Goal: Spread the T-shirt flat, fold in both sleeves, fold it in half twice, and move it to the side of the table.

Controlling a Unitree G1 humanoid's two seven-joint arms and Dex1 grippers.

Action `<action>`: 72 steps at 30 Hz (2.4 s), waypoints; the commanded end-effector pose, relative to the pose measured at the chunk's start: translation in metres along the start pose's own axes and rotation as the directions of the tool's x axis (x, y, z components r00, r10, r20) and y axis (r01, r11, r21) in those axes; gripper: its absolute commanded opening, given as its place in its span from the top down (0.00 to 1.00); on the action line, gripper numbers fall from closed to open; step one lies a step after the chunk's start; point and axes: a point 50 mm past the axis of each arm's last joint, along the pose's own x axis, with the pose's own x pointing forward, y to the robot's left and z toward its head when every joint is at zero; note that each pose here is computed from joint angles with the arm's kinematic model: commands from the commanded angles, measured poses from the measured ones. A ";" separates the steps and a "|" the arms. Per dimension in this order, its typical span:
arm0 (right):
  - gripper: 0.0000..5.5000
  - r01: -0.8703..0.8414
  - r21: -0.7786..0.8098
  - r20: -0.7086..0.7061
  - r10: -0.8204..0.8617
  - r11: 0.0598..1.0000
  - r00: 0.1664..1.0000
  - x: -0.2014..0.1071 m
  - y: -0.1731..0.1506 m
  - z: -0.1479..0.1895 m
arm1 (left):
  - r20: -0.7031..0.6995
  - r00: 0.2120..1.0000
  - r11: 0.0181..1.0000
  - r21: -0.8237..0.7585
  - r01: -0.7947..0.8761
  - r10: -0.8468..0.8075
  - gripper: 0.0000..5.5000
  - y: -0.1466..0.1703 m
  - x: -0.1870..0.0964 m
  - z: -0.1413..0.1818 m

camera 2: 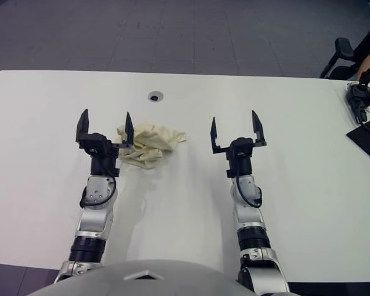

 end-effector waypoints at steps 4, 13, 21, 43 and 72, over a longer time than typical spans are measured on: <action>0.02 -0.011 0.012 -0.006 0.011 1.000 1.000 0.001 0.002 -0.001 | -0.003 1.000 1.000 0.006 0.005 -0.005 0.02 -0.001 0.001 -0.001; 0.02 -0.039 0.011 -0.005 0.039 0.999 0.999 0.000 0.003 -0.002 | 0.000 1.000 1.000 0.003 0.003 -0.003 0.02 -0.002 0.003 -0.002; 0.02 -0.039 0.013 0.002 0.039 0.999 0.999 0.000 0.005 -0.001 | -0.008 1.000 1.000 0.005 0.017 -0.017 0.02 -0.002 0.002 -0.003; 0.02 0.187 0.026 0.004 -0.187 0.982 0.982 0.003 -0.020 0.001 | -0.008 0.999 0.999 -0.006 0.049 -0.049 0.02 -0.005 0.000 -0.002; 0.15 -0.779 0.290 0.019 0.811 0.555 0.585 0.039 0.079 -0.011 | 0.052 0.981 0.981 0.040 -0.188 0.186 0.02 0.014 0.027 -0.006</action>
